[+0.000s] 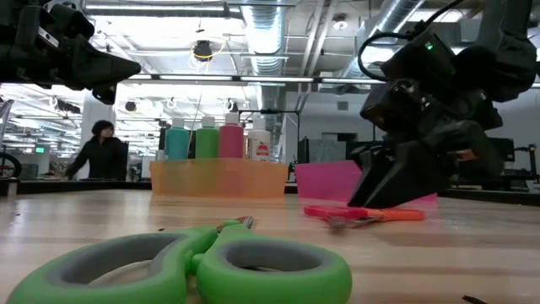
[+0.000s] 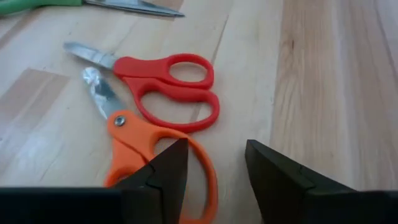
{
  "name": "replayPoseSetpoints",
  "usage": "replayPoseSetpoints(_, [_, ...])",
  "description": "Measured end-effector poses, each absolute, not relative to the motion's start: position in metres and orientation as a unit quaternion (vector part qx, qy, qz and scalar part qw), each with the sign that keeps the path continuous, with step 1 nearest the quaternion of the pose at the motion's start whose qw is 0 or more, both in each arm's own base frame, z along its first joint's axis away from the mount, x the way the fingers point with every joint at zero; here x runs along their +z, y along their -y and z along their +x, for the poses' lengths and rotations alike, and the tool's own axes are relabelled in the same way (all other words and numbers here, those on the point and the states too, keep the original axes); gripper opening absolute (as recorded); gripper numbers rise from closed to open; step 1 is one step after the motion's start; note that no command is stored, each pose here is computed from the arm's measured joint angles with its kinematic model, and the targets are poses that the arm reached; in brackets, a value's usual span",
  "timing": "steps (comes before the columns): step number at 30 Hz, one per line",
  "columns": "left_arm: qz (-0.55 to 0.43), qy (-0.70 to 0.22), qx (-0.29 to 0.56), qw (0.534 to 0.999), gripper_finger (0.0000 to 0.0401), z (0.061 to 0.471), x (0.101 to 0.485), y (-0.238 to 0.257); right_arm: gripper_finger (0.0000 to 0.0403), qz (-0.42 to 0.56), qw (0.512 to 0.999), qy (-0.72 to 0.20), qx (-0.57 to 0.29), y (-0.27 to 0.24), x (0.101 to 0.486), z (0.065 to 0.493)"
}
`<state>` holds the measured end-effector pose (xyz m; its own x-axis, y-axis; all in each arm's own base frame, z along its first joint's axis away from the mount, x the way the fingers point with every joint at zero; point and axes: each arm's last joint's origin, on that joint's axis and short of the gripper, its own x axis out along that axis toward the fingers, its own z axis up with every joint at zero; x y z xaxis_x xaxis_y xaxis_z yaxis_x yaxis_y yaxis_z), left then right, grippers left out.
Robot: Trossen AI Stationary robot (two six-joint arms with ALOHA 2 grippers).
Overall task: Pick & Place Paint Supplies
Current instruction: Put the orange scissors into the pink bin
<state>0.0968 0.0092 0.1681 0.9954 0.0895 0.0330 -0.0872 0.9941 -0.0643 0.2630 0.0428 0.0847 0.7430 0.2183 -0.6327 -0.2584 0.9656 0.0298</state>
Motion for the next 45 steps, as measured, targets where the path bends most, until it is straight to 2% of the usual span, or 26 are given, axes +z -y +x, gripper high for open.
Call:
replayPoseSetpoints(3, [-0.031, 0.018, 0.044, 0.998, 0.0001, 0.097, 0.168, -0.009, 0.014, -0.031, 0.931, -0.34, 0.127, -0.043, 0.081, 0.264])
replayPoseSetpoints(14, [-0.031, 0.018, 0.044, 0.998, 0.0001, 0.097, 0.168, -0.009, 0.0011, -0.031, 0.925, -0.356, 0.13, -0.042, 0.077, 0.262])
replayPoseSetpoints(25, [-0.031, 0.018, 0.044, 0.998, 0.0001, 0.097, 0.168, -0.009, 0.0005, -0.02, 0.927, -0.35, 0.134, -0.043, 0.077, 0.262])
replayPoseSetpoints(32, [-0.031, 0.018, 0.044, 0.998, 0.0001, 0.097, 0.168, -0.009, 0.0002, -0.019, 0.924, -0.352, 0.146, -0.048, 0.094, 0.255])
replayPoseSetpoints(38, [-0.031, 0.018, 0.044, 0.998, 0.0001, 0.097, 0.168, -0.009, 0.0001, -0.022, 0.943, -0.295, 0.155, -0.051, 0.131, 0.25])
replayPoseSetpoints(45, [-0.031, 0.018, 0.044, 0.998, 0.0001, 0.097, 0.168, -0.009, 0.0, -0.031, 0.969, -0.172, 0.174, -0.049, 0.187, 0.237])
